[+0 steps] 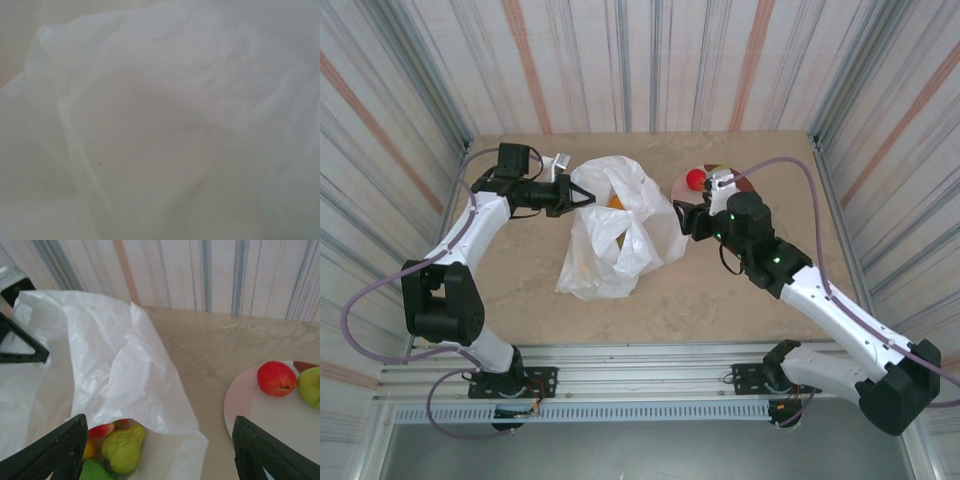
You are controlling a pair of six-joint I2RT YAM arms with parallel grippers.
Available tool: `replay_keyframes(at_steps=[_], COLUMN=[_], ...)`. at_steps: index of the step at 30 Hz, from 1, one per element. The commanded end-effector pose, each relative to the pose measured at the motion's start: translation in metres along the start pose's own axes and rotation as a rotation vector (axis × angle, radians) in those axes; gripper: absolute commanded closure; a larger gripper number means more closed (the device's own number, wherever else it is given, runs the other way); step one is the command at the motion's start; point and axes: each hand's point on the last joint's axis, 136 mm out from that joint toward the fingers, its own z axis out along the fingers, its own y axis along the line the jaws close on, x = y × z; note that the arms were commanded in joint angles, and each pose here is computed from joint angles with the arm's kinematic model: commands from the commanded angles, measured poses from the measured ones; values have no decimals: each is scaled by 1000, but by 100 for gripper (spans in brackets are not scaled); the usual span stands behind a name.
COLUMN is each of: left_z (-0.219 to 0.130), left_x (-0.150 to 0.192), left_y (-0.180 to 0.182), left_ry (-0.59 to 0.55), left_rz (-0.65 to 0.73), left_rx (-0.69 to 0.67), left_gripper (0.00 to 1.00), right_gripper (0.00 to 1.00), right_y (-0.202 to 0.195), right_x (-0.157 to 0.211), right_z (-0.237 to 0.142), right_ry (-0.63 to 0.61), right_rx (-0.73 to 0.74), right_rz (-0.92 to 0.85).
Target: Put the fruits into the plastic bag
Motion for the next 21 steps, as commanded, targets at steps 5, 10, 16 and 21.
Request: replay_keyframes(at_steps=[5, 10, 16, 21], left_z=[-8, -8, -7, -5], left_x=[1, 1, 2, 4], left_y=[-10, -11, -11, -12], left_ry=[-12, -13, -10, -5], left_rz=[19, 18, 20, 22], left_rx=[24, 23, 25, 25], left_gripper=[100, 100, 100, 100], right_gripper=[19, 13, 7, 5], right_y=[-30, -75, -142, -170], right_x=[7, 17, 38, 53], right_z=[2, 8, 25, 55], right_ry=[22, 54, 111, 184], right_rx=[119, 283, 479, 523], right_rz=[20, 87, 221, 254])
